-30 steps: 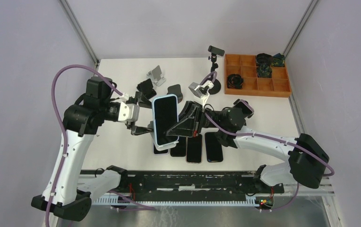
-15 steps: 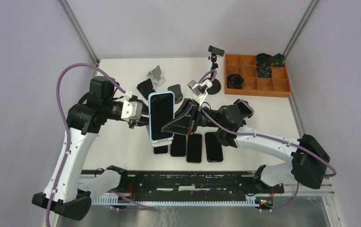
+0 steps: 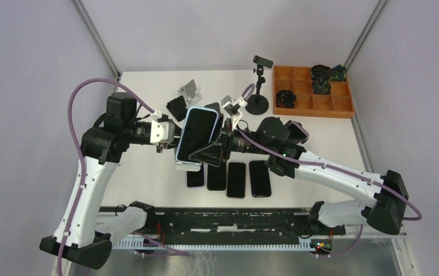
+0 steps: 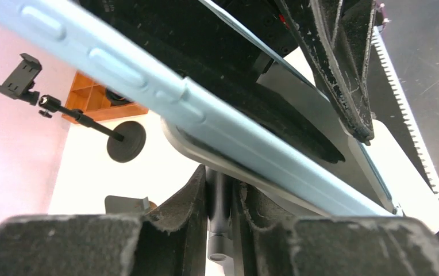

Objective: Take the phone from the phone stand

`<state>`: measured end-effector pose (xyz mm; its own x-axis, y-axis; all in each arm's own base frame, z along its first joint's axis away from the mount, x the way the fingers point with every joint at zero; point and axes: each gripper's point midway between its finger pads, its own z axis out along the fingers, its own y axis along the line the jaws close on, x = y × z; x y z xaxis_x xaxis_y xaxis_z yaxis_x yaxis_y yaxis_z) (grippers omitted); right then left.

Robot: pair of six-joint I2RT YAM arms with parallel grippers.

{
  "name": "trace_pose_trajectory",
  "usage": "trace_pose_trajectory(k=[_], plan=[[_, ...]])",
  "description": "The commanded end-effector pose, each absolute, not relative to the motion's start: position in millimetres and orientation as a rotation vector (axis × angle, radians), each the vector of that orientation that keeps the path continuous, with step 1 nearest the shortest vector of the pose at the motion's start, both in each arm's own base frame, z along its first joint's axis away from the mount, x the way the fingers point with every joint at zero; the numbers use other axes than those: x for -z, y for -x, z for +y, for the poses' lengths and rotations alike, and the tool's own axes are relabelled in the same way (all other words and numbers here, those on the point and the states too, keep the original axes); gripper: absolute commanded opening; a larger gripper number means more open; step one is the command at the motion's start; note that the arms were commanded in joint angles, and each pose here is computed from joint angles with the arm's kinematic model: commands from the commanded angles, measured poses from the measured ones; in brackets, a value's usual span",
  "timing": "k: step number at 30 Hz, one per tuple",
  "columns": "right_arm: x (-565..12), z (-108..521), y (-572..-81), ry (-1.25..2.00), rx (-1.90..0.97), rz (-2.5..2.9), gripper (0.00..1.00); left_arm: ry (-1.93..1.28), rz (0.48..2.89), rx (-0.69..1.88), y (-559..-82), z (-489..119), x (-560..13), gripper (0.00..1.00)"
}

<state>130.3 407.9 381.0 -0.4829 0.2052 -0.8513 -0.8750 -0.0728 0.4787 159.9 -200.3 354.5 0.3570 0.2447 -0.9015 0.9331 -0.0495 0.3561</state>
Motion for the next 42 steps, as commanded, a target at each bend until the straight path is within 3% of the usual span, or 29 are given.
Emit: trace_pose_trajectory(k=[1,9,23,28,32,39,42], plan=[[-362,398,-197,0.619,-1.304,1.518,0.62,-1.538,0.933,0.943,-119,-208,-390,0.02],[-366,377,-226,0.504,-1.109,1.553,0.64,-1.532,0.924,0.981,-110,-208,-394,0.02],[-448,349,-222,0.431,-1.094,1.301,0.67,-1.515,0.958,1.052,-107,-209,-393,0.02],[-460,344,-216,0.417,-1.128,1.266,0.58,-1.514,0.975,1.048,-111,-209,-389,0.02],[-466,340,-213,0.401,-1.147,1.255,0.41,-1.515,0.988,1.04,-114,-210,-384,0.02],[-478,325,-206,0.392,-1.146,1.235,0.45,-1.515,1.007,1.03,-116,-209,-381,0.02],[-484,321,-196,0.389,-1.21,1.198,0.4,-1.511,1.013,1.04,-116,-209,-381,0.02]])
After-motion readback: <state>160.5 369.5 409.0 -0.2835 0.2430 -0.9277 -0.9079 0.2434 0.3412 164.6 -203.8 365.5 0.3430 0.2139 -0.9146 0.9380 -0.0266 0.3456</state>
